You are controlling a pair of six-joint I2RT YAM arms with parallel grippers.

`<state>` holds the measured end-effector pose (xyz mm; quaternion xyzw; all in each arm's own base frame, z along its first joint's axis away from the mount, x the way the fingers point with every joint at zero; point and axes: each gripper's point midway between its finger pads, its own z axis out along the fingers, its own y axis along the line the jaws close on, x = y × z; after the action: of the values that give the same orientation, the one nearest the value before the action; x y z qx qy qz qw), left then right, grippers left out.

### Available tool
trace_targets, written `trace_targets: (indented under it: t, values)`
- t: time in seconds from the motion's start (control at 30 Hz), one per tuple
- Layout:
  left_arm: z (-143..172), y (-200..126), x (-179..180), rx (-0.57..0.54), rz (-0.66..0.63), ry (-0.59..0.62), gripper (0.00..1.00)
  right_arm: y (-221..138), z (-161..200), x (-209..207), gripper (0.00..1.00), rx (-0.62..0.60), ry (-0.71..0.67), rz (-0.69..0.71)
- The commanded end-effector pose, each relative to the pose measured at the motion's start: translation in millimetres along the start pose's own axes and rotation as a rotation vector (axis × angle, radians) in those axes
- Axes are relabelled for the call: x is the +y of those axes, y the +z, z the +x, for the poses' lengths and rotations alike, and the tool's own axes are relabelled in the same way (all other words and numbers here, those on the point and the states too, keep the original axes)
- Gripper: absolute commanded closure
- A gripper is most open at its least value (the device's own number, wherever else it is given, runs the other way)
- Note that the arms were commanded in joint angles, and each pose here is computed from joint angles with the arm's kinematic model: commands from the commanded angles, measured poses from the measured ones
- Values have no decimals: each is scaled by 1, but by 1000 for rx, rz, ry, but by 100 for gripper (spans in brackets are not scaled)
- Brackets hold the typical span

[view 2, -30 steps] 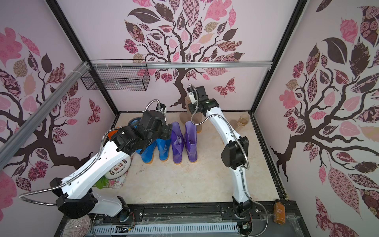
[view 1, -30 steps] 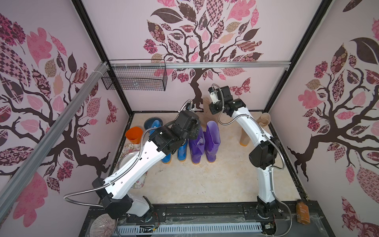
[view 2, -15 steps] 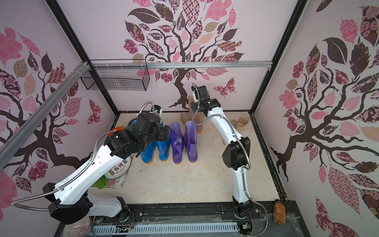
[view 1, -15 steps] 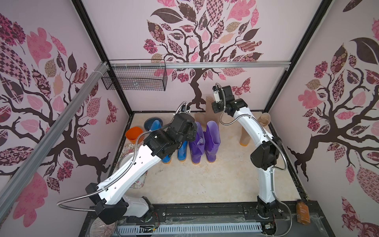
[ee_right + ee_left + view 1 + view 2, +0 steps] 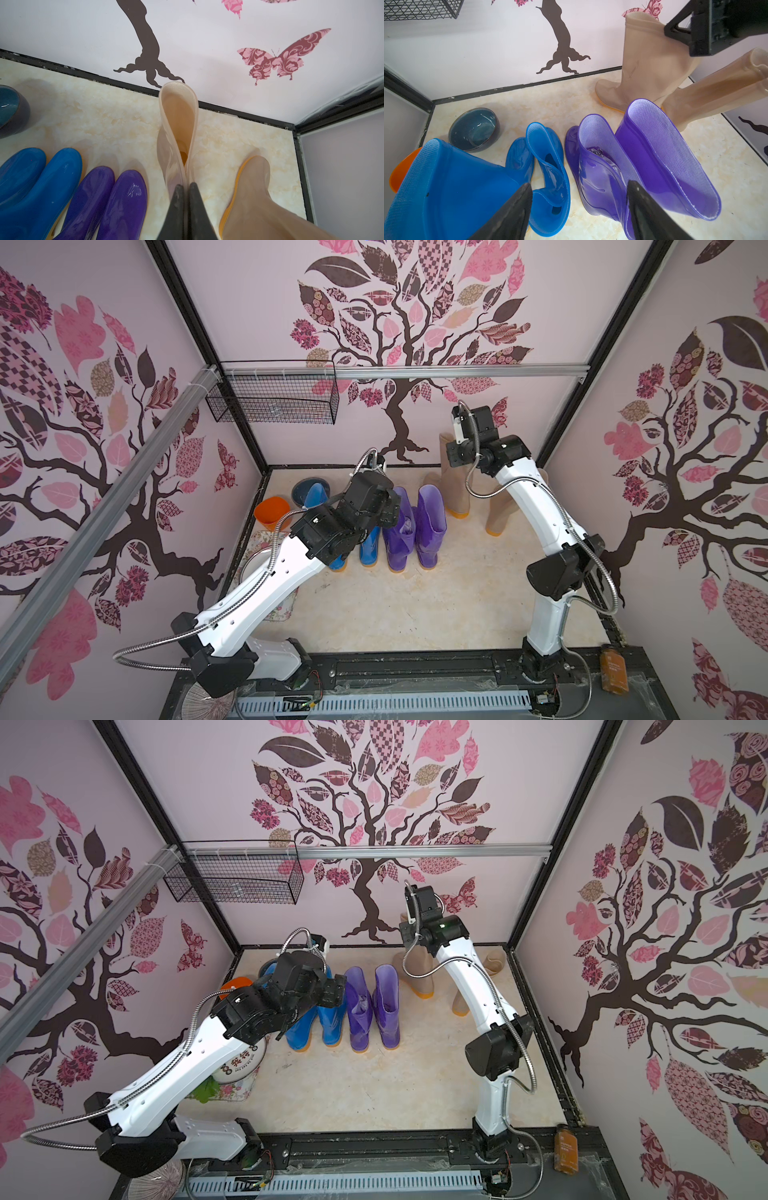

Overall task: Match and arrange rain boots in pairs
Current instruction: Pick up the rain boot at the center of the board, then place the rain boot at the center of the board.

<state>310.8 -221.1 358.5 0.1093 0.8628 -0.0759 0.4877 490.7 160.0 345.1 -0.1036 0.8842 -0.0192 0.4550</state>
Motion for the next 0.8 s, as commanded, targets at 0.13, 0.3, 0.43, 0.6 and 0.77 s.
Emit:
trace_targets:
  t: [0.13, 0.3, 0.43, 0.6, 0.77]
  values:
    - [-5, -3, -3, -29, 34, -33, 26, -86, -16, -20, 100, -120, 164, -26]
    - [-6, -2, -6, -29, 48, -29, 26, -108, 1, -21, 100, -111, 214, -37]
    - [-6, -1, -9, -26, 59, -27, 26, -118, 18, -12, 100, -96, 244, -44]
    - [-5, -1, -11, -21, 71, -30, 26, -121, 40, -11, 100, -88, 292, -25]
    - [-3, 1, -13, -11, 77, -29, 26, -121, 50, -14, 100, -102, 329, -7]
